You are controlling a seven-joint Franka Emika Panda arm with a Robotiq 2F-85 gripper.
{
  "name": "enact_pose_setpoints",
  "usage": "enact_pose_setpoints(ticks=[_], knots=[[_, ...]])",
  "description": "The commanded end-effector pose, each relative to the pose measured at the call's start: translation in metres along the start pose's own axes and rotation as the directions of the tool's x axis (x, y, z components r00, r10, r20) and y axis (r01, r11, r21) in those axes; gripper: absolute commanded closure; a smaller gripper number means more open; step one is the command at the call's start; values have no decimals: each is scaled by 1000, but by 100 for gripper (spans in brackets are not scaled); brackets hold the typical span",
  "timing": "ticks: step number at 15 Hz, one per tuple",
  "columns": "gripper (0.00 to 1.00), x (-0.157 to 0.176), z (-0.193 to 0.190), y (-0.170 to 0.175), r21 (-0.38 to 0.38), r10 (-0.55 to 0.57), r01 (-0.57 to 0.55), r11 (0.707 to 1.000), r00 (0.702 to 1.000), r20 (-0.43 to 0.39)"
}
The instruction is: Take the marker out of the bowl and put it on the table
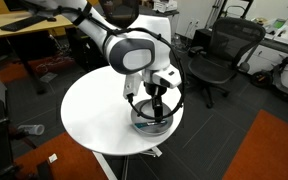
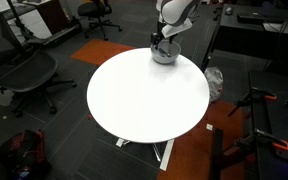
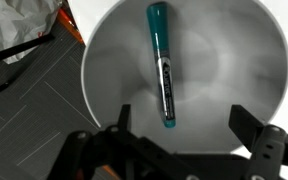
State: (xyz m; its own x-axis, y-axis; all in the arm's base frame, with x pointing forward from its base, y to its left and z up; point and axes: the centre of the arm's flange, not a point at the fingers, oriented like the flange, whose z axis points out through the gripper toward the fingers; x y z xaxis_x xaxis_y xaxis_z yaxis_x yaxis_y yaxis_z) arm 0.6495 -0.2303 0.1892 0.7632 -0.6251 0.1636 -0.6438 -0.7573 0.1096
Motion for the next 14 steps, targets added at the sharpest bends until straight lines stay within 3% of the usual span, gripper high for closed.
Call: enact_pose_setpoints(ticks=[1,11,12,14], knots=[[0,14,10,3,21,0,0,1000,1000,2],[0,7,37,6,5,2,-2,1000,999,41],[25,7,38,5,7,1,-1,1000,999,42],[34,6,40,4,9,-2,2,1000,999,44]])
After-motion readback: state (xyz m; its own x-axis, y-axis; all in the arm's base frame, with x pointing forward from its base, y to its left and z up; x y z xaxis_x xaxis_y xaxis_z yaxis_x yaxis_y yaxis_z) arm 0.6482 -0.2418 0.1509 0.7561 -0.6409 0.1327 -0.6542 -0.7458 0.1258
